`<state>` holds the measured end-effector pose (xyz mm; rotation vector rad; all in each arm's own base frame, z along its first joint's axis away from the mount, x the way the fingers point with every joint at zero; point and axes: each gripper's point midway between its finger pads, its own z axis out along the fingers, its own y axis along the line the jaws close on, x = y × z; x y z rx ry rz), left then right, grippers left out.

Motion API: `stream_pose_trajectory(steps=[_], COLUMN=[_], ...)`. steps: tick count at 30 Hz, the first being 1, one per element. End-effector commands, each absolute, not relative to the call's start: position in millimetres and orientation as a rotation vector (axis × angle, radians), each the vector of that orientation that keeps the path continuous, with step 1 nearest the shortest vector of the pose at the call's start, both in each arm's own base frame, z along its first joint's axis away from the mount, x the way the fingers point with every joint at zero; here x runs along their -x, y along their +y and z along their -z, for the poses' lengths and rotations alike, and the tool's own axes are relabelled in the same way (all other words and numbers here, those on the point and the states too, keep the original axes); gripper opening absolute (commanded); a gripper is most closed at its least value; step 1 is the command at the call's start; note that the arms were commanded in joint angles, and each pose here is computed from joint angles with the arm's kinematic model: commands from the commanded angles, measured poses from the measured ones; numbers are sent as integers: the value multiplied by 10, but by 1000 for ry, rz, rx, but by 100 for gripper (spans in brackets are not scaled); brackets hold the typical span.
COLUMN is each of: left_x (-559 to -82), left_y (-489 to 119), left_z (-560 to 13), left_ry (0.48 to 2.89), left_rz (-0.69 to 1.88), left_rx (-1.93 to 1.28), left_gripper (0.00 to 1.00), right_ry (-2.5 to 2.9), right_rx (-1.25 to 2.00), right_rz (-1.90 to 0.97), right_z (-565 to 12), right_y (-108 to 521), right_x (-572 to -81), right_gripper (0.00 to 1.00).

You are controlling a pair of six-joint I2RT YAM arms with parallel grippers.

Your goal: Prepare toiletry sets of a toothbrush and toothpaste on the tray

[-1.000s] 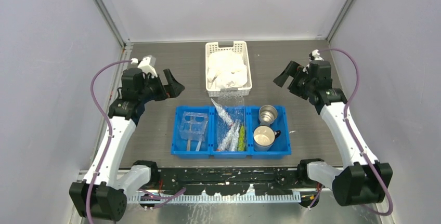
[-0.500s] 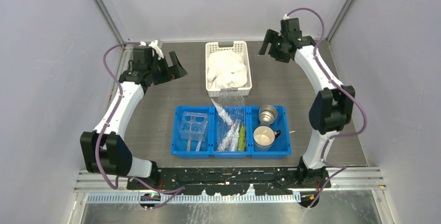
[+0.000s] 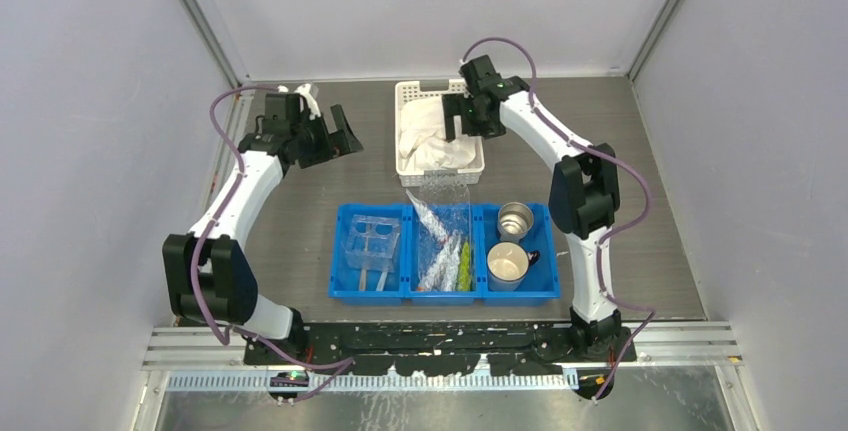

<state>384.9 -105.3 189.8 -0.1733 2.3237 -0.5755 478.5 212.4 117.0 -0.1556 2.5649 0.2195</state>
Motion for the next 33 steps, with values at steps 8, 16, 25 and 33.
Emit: stream_pose_trajectory(steps=[8,16,25,33], left_x=[-3859,-3859,-3840,-3828], left_y=[-1136,-1138,-1137,-1156], left_z=[-1820,-1801,-1750,-1727], left_ry=[2338,2347,2359,2364], left_rz=[625,625,624,637], left_rx=[137,129,132,135], left_gripper=[96,96,96,96], right_ry=[2632,2658,2549,2266], right_rx=[198,154,-444,-1057], right_rz=[33,46,-12,318], right_z=[-704,-500,-807,-941], right_y=[1927,1890,873,-253], right_x=[-4933,-5177,-5318,-5080], right_gripper=[96,30,1,0])
